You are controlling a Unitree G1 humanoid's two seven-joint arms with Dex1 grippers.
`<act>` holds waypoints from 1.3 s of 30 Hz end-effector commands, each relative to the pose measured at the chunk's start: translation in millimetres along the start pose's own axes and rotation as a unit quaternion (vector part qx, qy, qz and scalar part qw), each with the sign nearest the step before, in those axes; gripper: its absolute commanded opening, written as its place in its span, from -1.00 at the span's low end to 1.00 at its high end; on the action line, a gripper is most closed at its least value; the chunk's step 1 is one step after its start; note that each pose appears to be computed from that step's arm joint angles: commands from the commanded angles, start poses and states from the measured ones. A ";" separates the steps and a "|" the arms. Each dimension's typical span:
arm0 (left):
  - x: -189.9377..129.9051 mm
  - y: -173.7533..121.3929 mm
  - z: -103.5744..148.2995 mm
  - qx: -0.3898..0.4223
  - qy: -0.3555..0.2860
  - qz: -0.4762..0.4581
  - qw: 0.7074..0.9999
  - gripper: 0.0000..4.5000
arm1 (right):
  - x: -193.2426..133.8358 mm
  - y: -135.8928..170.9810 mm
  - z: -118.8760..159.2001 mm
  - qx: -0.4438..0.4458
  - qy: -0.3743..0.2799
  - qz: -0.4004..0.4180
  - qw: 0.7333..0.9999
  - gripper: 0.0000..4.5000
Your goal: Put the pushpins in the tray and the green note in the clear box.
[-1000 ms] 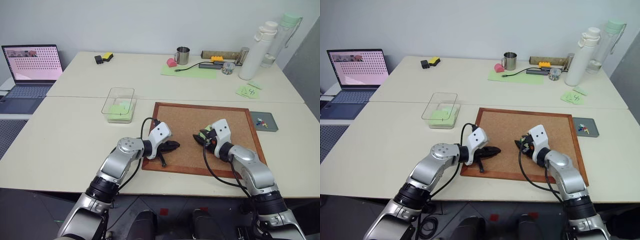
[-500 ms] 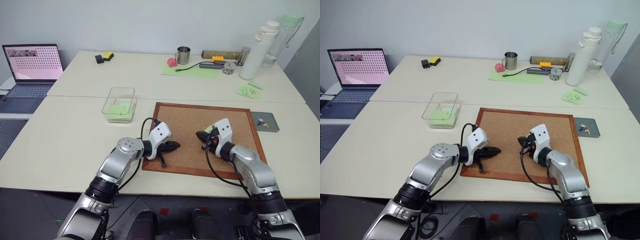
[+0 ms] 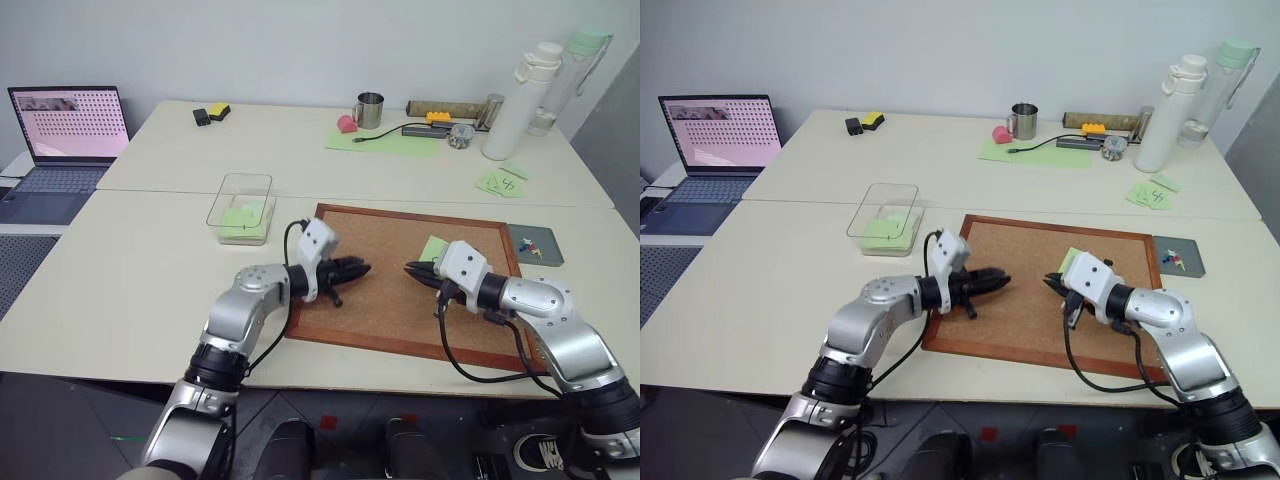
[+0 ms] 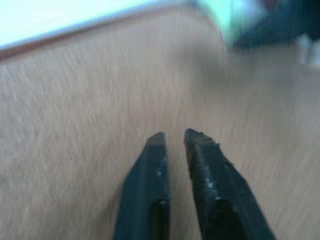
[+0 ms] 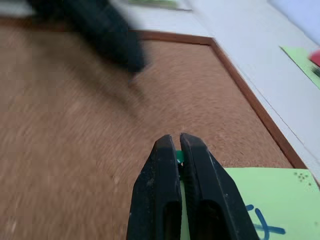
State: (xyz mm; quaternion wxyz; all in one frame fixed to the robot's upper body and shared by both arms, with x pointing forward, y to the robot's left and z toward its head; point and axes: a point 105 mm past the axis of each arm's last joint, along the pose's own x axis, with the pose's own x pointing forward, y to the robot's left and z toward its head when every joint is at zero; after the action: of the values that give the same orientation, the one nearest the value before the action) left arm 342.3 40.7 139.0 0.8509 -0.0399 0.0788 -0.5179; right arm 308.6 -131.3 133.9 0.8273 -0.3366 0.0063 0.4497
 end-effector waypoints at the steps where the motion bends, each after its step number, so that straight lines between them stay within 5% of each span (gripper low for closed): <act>1: 1.3 -11.6 35.0 -0.040 -0.055 -0.034 0.997 -0.19 | -4.8 0.2 16.1 -0.080 -0.017 0.037 0.996 -1.00; 5: 4.8 -18.5 40.4 -0.092 -0.050 -0.057 0.993 0.16 | -6.4 5.7 27.7 -0.154 -0.027 0.083 0.984 -1.00; 24: 9.8 -55.2 36.3 -0.125 -0.026 -0.149 0.981 0.16 | 1.9 22.1 75.4 -0.294 -0.106 0.169 0.935 -1.00; 39: 7.7 -56.6 37.2 -0.114 -0.026 -0.160 0.980 -0.96 | 3.1 18.1 85.8 -0.323 -0.118 0.169 0.924 -1.00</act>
State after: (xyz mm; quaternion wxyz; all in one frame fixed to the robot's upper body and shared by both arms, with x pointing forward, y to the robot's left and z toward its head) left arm 308.2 10.2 170.5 0.7573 -0.1739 0.1364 -0.6146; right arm 273.4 -75.9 177.3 0.5923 -0.5078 -0.1562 0.6058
